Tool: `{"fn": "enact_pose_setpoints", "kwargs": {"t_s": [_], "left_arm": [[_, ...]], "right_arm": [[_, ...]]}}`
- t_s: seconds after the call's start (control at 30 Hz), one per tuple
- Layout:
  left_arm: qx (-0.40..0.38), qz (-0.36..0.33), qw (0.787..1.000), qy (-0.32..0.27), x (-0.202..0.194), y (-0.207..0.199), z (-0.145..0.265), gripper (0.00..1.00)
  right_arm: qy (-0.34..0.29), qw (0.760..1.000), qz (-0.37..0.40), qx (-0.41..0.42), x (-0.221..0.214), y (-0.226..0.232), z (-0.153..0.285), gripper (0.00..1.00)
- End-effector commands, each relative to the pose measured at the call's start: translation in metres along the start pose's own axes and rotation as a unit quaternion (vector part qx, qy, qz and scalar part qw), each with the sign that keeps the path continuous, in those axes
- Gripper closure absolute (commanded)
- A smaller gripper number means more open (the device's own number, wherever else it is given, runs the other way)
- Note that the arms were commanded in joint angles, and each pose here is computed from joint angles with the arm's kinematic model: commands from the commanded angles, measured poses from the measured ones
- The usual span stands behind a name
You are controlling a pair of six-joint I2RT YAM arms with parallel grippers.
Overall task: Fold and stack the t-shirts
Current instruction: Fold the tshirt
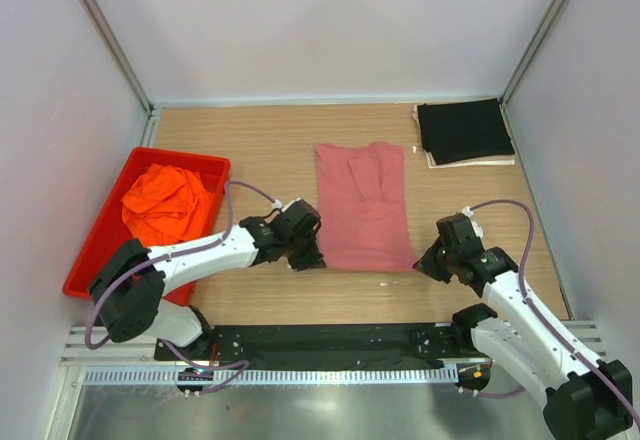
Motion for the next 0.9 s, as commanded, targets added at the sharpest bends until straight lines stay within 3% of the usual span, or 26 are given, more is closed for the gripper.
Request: {"fn": "enact_pose_setpoints", "kwargs": {"t_s": [0.0, 0.3, 0.63, 0.87], "left_arm": [[0.008, -0.011, 1.0, -0.027, 0.016, -0.007, 0.014, 1.0], [0.023, -0.041, 0.997, -0.058, 0.054, -0.021, 0.03, 1.0], [0.01, -0.053, 0.99, -0.131, 0.164, -0.038, 0.057, 1.0], [0.003, -0.082, 0.977, -0.196, 0.245, -0.043, 0.054, 1.0]], "right_arm": [[-0.029, 0.999, 0.01, 0.031, 0.014, 0.021, 0.015, 0.99], [-0.09, 0.994, 0.032, 0.062, 0.052, 0.076, 0.041, 0.99], [-0.17, 0.98, 0.053, 0.093, 0.12, 0.176, 0.063, 0.99], [-0.182, 0.975, 0.042, 0.117, 0.168, 0.238, 0.043, 0.99]]}}
Point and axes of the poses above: each gripper's point midway between its finger pads, its own z axis back along the fingers, its own y axis along the line the jaws close on, x = y × z, the point moved 1 cm from there along z, back along the fingers, and after that the axes turned 14 degrees about -z, right-handed, at the moved point
